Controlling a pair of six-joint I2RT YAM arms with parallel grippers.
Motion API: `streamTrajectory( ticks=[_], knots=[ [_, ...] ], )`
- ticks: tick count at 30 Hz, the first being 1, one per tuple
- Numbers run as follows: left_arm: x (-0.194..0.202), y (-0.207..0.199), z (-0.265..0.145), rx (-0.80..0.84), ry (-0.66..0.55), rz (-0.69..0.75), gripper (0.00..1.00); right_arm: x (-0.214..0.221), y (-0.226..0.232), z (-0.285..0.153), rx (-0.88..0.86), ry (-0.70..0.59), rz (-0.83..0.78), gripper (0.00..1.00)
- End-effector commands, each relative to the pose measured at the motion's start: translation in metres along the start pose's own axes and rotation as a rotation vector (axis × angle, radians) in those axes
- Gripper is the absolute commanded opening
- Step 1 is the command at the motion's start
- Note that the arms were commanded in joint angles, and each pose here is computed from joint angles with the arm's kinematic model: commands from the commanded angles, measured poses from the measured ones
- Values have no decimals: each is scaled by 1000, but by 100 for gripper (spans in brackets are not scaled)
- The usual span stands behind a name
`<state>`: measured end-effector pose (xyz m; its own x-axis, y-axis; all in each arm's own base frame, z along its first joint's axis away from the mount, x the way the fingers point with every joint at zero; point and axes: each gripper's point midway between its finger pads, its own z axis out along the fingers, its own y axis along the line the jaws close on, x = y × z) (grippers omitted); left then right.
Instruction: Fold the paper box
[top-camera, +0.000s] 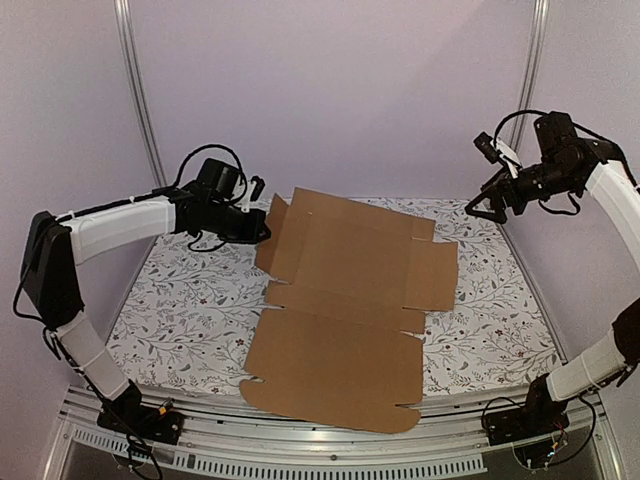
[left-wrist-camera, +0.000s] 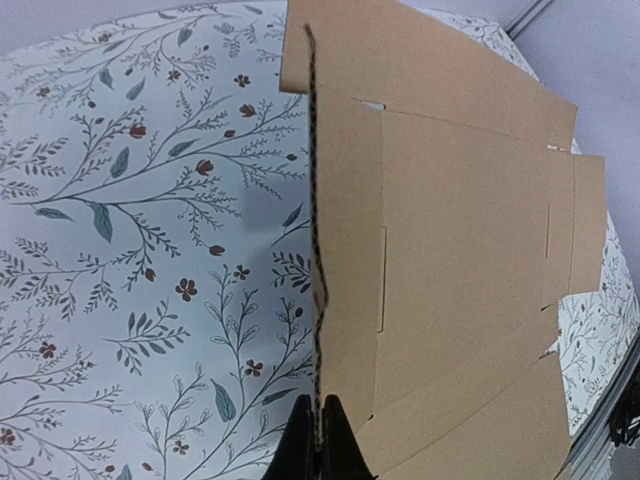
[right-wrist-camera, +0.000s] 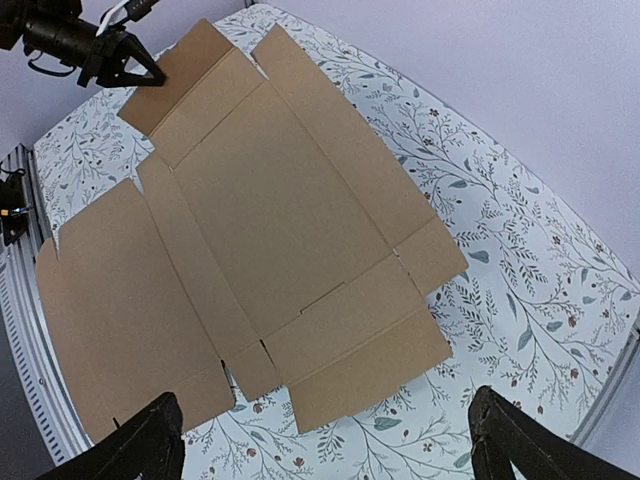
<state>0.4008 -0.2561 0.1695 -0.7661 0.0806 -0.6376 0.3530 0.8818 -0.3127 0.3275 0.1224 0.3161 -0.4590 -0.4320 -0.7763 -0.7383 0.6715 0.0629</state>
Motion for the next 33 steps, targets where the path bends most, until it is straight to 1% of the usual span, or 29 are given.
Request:
streamTrajectory(
  ticks=[1, 6, 9, 11, 15, 20, 24, 27, 33],
  knots=[
    [-21, -35, -28, 156, -127, 153, 0, -12, 20, 16, -69, 65, -132, 98],
    [-26, -53, -46, 226, -187, 213, 0, -28, 21, 46, -72, 134, -262, 98],
    [-28, -61, -57, 243, -228, 255, 0, -33, 17, 65, -91, 169, -290, 97],
    [-31, -66, -64, 224, -253, 291, 0, -41, 14, 72, -99, 168, -298, 98],
    [-39, -89, -81, 189, -297, 416, 0, -54, 7, 79, -89, 157, -346, 98],
    [-48, -99, -98, 185, -337, 464, 0, -55, 1, 84, -82, 155, -460, 99],
    [-47, -103, -107, 190, -356, 485, 0, -51, -3, 96, -98, 167, -496, 90],
    [-46, -100, -113, 167, -375, 486, 0, -52, -3, 103, -120, 164, -462, 83],
    [-47, -89, -119, 117, -424, 463, 0, -52, 20, 99, -230, 146, -448, 60]
  ],
)
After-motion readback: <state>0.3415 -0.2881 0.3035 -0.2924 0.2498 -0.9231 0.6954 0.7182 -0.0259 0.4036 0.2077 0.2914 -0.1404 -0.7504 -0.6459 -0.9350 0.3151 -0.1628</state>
